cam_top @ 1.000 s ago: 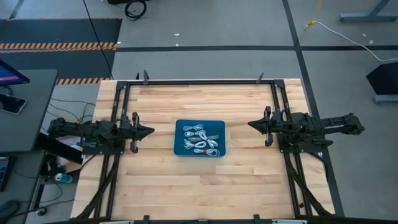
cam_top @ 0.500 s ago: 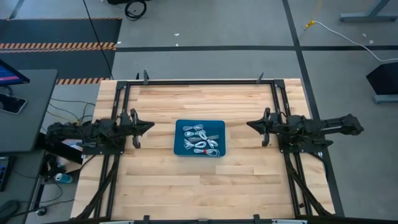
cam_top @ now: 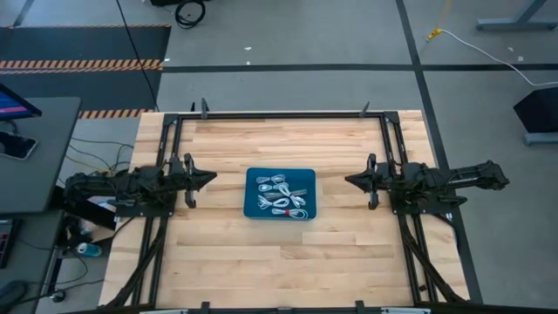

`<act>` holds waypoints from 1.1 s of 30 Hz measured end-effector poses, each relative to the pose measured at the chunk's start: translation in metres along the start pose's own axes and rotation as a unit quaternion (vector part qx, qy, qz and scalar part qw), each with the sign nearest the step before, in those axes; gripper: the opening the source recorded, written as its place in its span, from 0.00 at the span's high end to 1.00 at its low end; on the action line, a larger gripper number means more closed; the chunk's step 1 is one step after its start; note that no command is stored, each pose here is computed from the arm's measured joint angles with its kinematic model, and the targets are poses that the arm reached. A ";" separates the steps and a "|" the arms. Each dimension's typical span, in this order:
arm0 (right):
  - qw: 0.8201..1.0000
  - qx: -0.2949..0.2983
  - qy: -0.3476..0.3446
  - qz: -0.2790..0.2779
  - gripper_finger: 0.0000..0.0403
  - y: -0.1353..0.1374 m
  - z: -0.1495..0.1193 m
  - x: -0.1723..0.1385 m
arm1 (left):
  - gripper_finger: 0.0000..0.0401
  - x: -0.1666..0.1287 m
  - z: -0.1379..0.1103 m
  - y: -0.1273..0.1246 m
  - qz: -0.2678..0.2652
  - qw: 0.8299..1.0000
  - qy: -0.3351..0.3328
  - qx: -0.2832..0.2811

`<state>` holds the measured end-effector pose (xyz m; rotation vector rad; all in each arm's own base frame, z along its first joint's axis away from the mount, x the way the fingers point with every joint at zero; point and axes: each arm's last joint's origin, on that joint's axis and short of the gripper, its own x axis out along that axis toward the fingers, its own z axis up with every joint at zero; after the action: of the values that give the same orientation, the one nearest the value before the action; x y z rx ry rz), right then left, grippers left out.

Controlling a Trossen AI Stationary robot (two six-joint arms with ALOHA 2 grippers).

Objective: Pick and place USB-C Cables
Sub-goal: Adjust the bin into the center of the table

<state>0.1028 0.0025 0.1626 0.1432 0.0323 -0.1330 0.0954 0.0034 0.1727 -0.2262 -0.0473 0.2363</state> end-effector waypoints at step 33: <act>0.998 0.011 0.031 0.048 0.93 0.001 -0.004 0.002 | 0.95 0.000 0.001 0.000 -0.001 0.996 -0.006 0.090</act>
<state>0.1045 0.0039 0.1585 0.1706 0.0852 -0.0331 0.0955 0.0033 0.1734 -0.0453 -0.0373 0.2381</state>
